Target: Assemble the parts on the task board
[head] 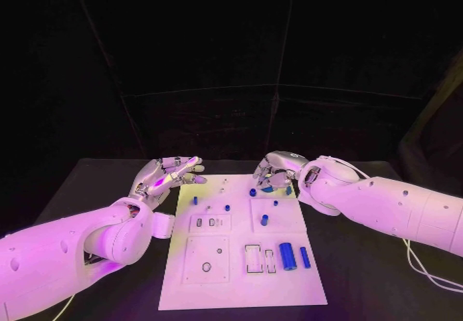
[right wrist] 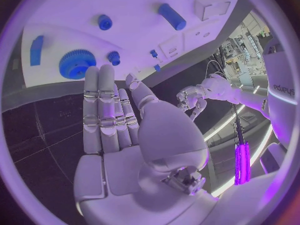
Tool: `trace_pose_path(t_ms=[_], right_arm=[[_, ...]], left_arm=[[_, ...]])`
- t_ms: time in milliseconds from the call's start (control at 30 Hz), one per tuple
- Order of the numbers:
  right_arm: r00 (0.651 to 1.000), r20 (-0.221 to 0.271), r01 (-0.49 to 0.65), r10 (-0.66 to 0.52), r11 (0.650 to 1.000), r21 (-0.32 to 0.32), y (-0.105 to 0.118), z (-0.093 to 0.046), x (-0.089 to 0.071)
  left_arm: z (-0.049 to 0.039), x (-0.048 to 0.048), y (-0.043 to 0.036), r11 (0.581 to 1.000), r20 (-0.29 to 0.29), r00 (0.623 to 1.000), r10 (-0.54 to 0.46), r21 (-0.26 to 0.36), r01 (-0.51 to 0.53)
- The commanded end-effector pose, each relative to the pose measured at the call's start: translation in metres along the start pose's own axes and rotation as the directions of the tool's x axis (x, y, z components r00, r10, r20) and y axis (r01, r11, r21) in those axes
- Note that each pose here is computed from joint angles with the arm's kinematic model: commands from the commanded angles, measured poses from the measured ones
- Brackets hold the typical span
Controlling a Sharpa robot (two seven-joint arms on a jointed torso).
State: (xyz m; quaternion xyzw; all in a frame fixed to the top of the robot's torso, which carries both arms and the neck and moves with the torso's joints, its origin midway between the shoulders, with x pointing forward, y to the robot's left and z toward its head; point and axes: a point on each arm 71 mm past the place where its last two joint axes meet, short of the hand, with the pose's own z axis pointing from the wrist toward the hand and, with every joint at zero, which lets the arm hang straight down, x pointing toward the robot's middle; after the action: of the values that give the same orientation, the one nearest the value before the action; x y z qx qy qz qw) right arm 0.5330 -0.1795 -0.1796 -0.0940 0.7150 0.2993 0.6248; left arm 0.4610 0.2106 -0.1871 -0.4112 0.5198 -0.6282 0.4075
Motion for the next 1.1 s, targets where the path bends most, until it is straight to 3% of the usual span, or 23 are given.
trace_pose_path(t_ms=[33, 1100], right_arm=[[0.990, -0.055, 0.130, -0.127, 0.991, 0.044, 0.002, 0.003, 0.002], [0.976, -0.148, 0.162, -0.158, 0.987, 0.019, 0.015, 0.015, 0.010]], left_arm=[[0.0003, 0.0042, -0.0003, 1.000, -0.043, 0.999, -0.015, -0.008, 0.014], [0.0014, 0.0022, 0.0016, 1.000, -0.048, 0.999, -0.017, -0.026, 0.016]])
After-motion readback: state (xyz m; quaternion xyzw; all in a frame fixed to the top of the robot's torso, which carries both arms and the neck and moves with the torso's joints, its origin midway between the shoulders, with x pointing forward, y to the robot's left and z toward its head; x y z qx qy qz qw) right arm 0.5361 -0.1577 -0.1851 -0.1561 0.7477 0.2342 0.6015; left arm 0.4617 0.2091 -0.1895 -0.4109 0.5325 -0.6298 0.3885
